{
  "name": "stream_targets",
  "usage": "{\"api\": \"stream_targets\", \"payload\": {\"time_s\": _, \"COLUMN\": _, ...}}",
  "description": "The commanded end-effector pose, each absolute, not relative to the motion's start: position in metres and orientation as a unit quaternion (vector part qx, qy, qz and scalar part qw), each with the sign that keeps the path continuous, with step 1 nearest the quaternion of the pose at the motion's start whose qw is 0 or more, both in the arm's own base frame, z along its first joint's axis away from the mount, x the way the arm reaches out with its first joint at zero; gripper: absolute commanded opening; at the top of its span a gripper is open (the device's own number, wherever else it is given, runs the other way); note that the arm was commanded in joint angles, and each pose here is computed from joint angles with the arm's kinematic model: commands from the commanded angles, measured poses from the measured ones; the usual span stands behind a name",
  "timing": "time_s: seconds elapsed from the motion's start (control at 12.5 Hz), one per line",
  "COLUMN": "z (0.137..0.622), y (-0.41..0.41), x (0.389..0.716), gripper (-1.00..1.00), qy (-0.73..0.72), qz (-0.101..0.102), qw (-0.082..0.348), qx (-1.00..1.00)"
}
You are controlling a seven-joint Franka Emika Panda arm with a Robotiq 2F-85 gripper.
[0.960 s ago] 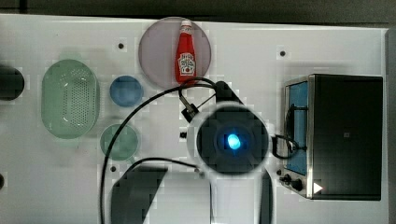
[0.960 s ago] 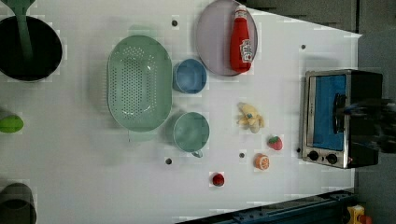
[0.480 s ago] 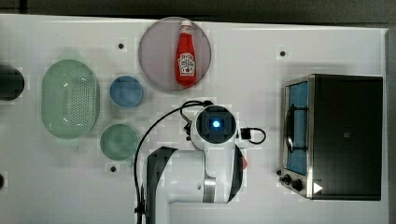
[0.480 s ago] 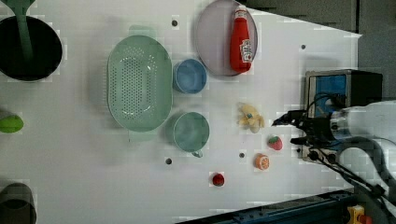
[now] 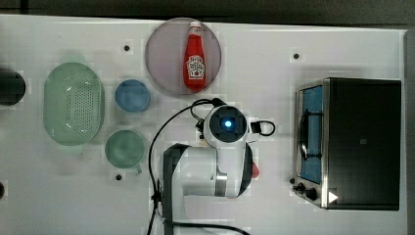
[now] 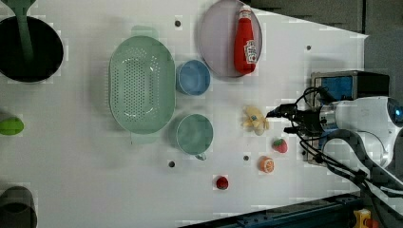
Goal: Pick Banana and place it in mug.
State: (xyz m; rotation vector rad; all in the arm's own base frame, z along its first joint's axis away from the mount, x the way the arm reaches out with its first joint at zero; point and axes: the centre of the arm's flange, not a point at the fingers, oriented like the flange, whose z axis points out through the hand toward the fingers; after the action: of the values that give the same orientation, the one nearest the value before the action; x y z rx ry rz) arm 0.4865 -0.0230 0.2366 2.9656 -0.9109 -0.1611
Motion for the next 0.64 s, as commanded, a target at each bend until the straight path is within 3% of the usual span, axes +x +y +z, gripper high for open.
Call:
{"api": "stream_targets", "payload": {"time_s": 0.08, "z": 0.206, "y": -0.015, "x": 0.487, "gripper": 1.0, "qy": -0.261, "qz": -0.048, "qw": 0.011, "qx": 0.964}}
{"api": "stream_targets", "payload": {"time_s": 0.56, "z": 0.148, "y": -0.017, "x": 0.484, "gripper": 1.0, "qy": -0.261, "qz": -0.02, "qw": 0.007, "qx": 0.965}}
{"api": "stream_targets", "payload": {"time_s": 0.64, "z": 0.143, "y": -0.019, "x": 0.482, "gripper": 0.7, "qy": -0.263, "qz": -0.025, "qw": 0.009, "qx": 0.964}}
